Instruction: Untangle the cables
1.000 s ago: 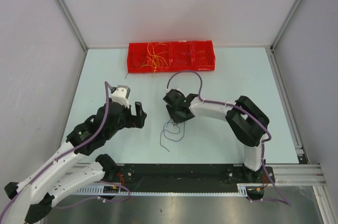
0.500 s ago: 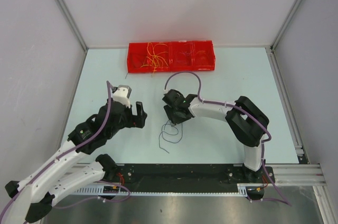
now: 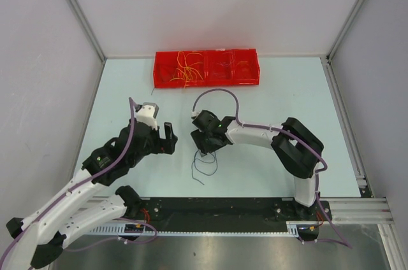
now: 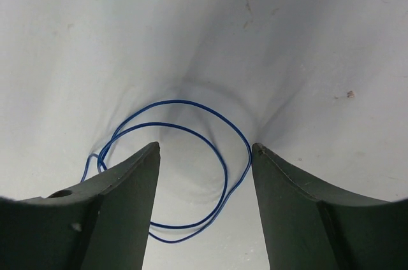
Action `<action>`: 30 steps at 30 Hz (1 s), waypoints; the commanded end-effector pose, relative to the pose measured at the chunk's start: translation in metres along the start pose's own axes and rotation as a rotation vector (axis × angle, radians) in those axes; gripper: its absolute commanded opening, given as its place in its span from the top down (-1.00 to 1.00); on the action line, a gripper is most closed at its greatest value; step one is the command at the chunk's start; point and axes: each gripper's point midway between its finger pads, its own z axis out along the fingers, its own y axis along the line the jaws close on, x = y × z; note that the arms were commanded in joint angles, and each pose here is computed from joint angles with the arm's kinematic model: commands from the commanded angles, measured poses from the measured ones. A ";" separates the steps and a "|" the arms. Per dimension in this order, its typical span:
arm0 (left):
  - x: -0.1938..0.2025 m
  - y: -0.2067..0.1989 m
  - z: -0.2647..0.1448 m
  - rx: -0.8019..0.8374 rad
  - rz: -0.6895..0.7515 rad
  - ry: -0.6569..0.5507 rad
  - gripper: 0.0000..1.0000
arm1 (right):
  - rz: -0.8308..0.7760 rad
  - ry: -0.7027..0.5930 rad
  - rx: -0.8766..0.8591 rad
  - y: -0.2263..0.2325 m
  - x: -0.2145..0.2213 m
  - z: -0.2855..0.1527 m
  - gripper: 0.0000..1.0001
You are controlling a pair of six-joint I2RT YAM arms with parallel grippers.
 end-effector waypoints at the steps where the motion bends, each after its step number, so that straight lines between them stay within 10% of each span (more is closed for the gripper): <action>1: -0.002 0.005 0.002 -0.021 0.014 -0.011 -0.90 | -0.033 -0.047 -0.001 0.008 -0.012 -0.004 -0.27; 18: -0.001 0.004 0.002 -0.019 0.014 -0.010 -0.90 | -0.054 -0.097 0.085 0.011 -0.026 0.017 0.03; 25: -0.001 0.004 0.002 -0.017 0.014 -0.011 -0.90 | -0.066 -0.089 0.094 0.014 -0.026 0.020 1.00; 30: -0.001 0.005 0.002 -0.023 0.013 -0.010 -0.90 | -0.071 -0.130 0.101 0.014 -0.037 0.013 1.00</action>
